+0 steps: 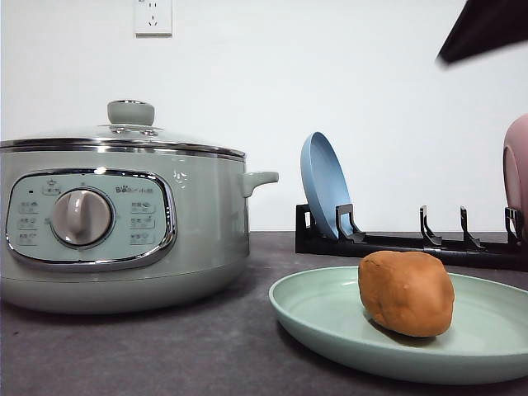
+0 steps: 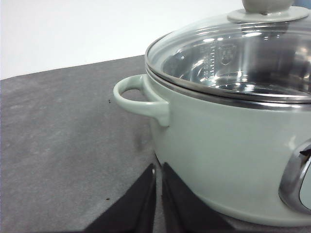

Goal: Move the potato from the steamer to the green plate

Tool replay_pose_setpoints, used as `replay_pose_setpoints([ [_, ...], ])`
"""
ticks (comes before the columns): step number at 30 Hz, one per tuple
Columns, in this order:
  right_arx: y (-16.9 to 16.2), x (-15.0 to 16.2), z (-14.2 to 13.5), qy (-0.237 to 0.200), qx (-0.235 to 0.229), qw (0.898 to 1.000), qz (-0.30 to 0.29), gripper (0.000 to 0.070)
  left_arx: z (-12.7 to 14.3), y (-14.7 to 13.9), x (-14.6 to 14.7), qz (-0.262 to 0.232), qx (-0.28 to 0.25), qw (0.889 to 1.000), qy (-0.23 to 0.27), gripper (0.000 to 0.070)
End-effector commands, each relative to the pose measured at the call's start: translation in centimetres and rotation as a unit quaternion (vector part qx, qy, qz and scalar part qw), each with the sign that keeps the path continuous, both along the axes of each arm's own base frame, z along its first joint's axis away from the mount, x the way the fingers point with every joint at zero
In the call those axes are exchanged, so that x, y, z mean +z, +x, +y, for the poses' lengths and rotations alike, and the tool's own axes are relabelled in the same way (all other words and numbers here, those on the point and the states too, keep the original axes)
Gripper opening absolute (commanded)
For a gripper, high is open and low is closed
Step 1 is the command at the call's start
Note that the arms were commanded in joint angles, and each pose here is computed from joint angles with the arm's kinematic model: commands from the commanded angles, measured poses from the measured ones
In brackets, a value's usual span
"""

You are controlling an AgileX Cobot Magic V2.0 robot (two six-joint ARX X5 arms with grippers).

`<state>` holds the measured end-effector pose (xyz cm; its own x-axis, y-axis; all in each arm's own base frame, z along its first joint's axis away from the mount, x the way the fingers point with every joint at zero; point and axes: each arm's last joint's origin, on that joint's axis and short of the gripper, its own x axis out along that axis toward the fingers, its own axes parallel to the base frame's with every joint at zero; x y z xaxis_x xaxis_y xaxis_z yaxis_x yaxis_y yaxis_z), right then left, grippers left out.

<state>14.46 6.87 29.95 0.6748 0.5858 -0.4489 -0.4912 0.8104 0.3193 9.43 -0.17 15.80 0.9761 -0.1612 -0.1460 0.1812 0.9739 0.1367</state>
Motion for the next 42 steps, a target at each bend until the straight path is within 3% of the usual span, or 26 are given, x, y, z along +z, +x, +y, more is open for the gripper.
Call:
replay_pose_setpoints([
  [1, -0.4, 0.6, -1.0, -0.015, -0.010, 0.998, -0.052, 0.0000, 0.0, 0.0, -0.7, 0.017, 0.002, 1.000, -0.002, 0.0015],
  [5, -1.8, 1.3, -3.5, -0.032, -0.068, 0.989, -0.131, 0.0000, 0.0, 0.0, -0.7, 0.017, 0.002, 1.000, -0.002, 0.0015],
  [11, -3.7, -0.3, -5.7, -0.042, -0.148, 0.961, -0.230, 0.0000, 0.0, 0.0, -0.7, 0.017, 0.002, 1.000, -0.002, 0.0015],
  [18, -4.7, -5.0, -6.3, -0.035, -0.180, 0.930, -0.317, 0.0000, 0.0, 0.0, -0.7, 0.017, 0.002, 1.000, -0.002, 0.0015],
  [20, -4.8, -6.1, -6.4, -0.035, -0.184, 0.926, -0.327, 0.0000, 0.0, 0.0, -0.7, 0.017, 0.002, 1.000, -0.002, 0.0015],
  [26, -4.9, -9.2, -6.5, -0.038, -0.209, 0.921, -0.326, 0.0000, 0.0, 0.0, -0.7, 0.017, 0.002, 1.000, -0.002, 0.0015],
  [35, -4.8, -12.4, -6.5, -0.040, -0.210, 0.926, -0.312, 0.0000, 0.0, 0.0, -0.7, 0.017, 0.002, 1.000, -0.002, 0.0015],
  [42, -4.8, -13.6, -6.5, -0.048, -0.209, 0.940, -0.265, 0.0000, 0.0, 0.0, -0.7, 0.017, 0.002, 1.000, -0.002, 0.0015],
])
